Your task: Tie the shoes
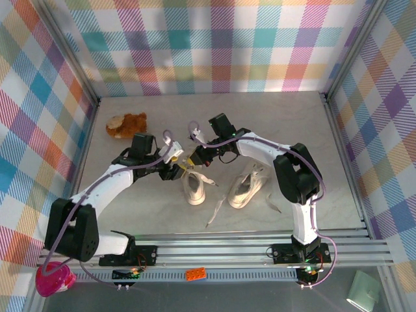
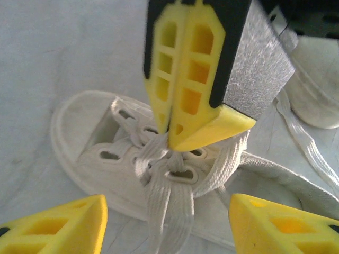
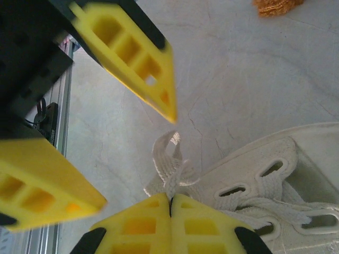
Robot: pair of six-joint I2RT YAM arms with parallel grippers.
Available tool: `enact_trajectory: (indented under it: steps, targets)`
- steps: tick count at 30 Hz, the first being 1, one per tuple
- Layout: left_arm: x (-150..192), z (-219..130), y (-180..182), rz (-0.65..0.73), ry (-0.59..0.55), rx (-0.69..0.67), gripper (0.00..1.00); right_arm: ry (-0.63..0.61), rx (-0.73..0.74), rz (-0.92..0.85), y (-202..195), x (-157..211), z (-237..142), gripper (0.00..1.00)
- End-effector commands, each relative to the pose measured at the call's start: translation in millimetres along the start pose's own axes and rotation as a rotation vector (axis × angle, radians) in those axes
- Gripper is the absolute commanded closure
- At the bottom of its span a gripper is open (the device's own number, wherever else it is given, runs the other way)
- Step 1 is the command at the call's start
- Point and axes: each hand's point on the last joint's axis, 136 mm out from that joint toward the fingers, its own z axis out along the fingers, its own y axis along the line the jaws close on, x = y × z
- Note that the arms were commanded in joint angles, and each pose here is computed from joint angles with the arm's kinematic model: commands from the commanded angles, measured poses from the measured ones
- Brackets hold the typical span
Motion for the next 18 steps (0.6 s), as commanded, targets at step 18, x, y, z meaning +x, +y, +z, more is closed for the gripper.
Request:
enact_trajectory:
  steps: [18]
  targets:
    - [-10,27,-15,0.146,-0.018,0.140,0.52,0.001,-0.063,-0.012,0,5,-4,1.00]
